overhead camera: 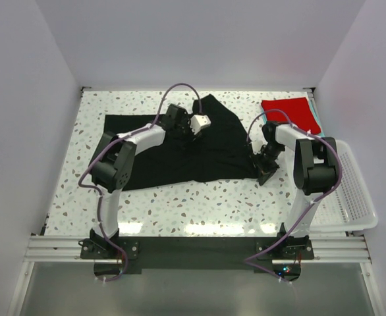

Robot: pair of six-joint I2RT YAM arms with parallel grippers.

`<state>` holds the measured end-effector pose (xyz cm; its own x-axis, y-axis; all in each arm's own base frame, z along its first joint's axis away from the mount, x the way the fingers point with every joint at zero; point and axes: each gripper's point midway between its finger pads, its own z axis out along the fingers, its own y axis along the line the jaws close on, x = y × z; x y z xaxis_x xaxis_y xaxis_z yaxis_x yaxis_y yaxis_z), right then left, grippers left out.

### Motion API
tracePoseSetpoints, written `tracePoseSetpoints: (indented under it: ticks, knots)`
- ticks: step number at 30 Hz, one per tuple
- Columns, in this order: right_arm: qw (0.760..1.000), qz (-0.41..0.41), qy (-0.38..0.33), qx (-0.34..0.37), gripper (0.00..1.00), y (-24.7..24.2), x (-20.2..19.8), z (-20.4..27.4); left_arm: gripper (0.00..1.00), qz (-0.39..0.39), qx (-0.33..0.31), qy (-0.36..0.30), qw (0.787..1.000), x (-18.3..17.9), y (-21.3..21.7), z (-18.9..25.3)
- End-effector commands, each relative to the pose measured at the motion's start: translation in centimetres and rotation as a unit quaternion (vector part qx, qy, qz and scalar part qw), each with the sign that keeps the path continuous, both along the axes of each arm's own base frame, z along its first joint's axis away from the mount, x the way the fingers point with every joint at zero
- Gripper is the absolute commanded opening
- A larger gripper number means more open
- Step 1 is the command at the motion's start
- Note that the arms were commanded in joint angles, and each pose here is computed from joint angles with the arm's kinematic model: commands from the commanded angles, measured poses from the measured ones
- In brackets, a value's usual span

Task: Fold and stack the t-shirts
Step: Fold the tshirt

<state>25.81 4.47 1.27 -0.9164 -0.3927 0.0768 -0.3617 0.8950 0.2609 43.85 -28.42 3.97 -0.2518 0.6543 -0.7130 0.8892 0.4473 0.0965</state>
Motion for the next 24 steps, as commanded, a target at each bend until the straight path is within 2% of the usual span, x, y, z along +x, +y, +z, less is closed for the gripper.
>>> tracePoseSetpoints:
  ticks: [1,5,8,11,13,16,19,24]
  knots:
    - [0.999,0.012,-0.029,-0.001,0.00,-0.1,0.7,1.1,0.40,-0.003,-0.016,0.021,1.000,-1.7,0.4,1.4]
    - [0.999,0.021,-0.035,0.016,0.00,0.3,0.7,2.0,0.55,-0.007,-0.044,0.020,0.999,-2.8,0.4,2.7]
    - [0.997,0.029,-0.056,0.044,0.03,1.1,1.3,3.8,0.56,0.009,-0.076,0.013,0.997,-2.6,0.9,4.8]
    - [0.994,0.033,-0.083,0.066,0.19,1.9,2.4,6.0,0.57,0.019,-0.111,0.017,0.994,-2.7,1.9,7.3]
    - [0.992,0.029,-0.089,0.086,0.39,2.6,2.9,7.1,0.60,0.024,-0.116,0.029,0.993,-3.3,3.0,8.4]
    - [0.989,0.015,-0.111,0.098,0.42,3.3,5.1,8.2,0.63,0.037,-0.116,0.052,0.991,-4.1,5.7,9.1]
    - [0.990,-0.002,-0.100,0.099,0.42,3.6,6.4,7.4,0.63,0.065,-0.101,0.088,0.989,-4.9,9.9,8.6]
    - [0.992,-0.022,-0.077,0.095,0.41,3.9,7.5,5.8,0.63,0.138,-0.085,0.158,0.974,-6.9,18.8,6.9]
